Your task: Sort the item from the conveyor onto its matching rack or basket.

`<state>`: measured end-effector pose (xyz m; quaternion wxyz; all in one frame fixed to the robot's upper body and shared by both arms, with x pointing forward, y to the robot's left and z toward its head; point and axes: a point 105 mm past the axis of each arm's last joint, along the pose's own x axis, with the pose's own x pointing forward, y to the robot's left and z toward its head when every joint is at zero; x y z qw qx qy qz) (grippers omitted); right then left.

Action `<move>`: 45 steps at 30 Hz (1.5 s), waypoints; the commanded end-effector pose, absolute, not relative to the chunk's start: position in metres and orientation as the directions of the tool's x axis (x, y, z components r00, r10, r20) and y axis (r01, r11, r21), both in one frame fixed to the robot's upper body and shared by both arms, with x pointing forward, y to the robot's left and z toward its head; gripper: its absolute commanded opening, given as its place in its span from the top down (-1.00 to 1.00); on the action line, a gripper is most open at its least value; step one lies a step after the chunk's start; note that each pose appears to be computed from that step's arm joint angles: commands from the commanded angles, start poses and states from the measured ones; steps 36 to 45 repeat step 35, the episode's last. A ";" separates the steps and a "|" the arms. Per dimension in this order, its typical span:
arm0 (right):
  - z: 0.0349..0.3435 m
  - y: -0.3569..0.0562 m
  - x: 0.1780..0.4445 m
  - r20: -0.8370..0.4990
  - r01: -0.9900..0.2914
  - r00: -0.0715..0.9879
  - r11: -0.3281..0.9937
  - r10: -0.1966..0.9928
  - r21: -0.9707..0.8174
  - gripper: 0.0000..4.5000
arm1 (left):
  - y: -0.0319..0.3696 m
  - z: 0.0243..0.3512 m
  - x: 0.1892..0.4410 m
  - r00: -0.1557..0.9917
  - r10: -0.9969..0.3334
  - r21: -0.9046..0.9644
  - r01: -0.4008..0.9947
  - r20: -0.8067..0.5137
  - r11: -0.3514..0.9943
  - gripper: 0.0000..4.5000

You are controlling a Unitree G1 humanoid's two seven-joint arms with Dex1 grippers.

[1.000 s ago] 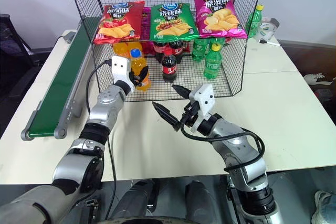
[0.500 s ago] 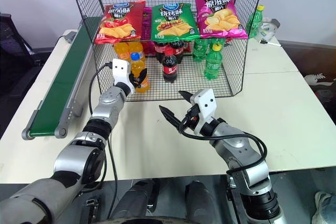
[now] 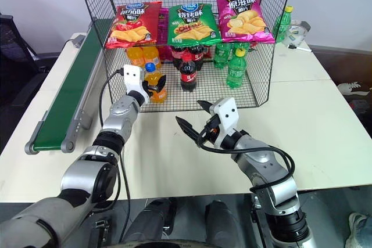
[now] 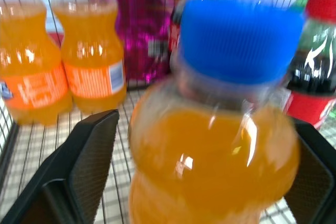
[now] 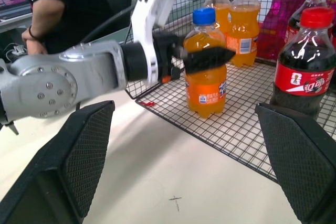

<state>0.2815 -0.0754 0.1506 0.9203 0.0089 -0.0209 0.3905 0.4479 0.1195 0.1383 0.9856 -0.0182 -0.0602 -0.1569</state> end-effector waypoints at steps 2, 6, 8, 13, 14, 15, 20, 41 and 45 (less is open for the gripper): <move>0.170 -0.071 0.274 0.111 -0.737 0.669 0.675 0.735 -0.029 -1.00 | 0.131 0.167 0.438 0.927 -0.290 -0.007 0.300 0.238 0.954 -0.97; 0.170 -0.070 0.273 0.110 -0.742 0.664 0.670 0.739 -0.023 -1.00 | 0.136 0.175 0.426 0.919 -0.293 -0.002 0.304 0.264 0.953 -0.97; 0.171 -0.069 0.273 0.110 -0.745 0.661 0.667 0.742 -0.020 -1.00 | 0.137 0.178 0.417 0.914 -0.306 0.022 0.311 0.267 0.950 -0.97; 0.170 -0.068 0.272 0.109 -0.748 0.658 0.663 0.745 -0.015 -1.00 | 0.146 0.182 0.394 0.910 -0.326 0.055 0.323 0.257 0.945 -0.97; 0.170 -0.068 0.272 0.109 -0.748 0.658 0.663 0.745 -0.014 -1.00 | 0.149 0.182 0.389 0.910 -0.335 0.080 0.325 0.244 0.942 -0.97; 0.170 -0.068 0.271 0.109 -0.749 0.658 0.663 0.745 -0.013 -1.00 | 0.152 0.182 0.384 0.911 -0.340 0.093 0.327 0.232 0.940 -0.97; 0.168 -0.069 0.269 0.106 -0.749 0.659 0.663 0.745 -0.007 -1.00 | 0.168 0.180 0.360 0.903 -0.401 0.114 0.387 0.153 0.915 -0.97; 0.164 -0.071 0.268 0.095 -0.764 0.643 0.645 0.760 0.007 -1.00 | 0.237 0.163 0.298 0.880 -0.466 0.125 0.475 -0.095 0.871 -0.97; 0.164 -0.071 0.268 0.095 -0.764 0.643 0.645 0.760 0.007 -1.00 | 0.237 0.163 0.298 0.880 -0.466 0.125 0.475 -0.095 0.871 -0.97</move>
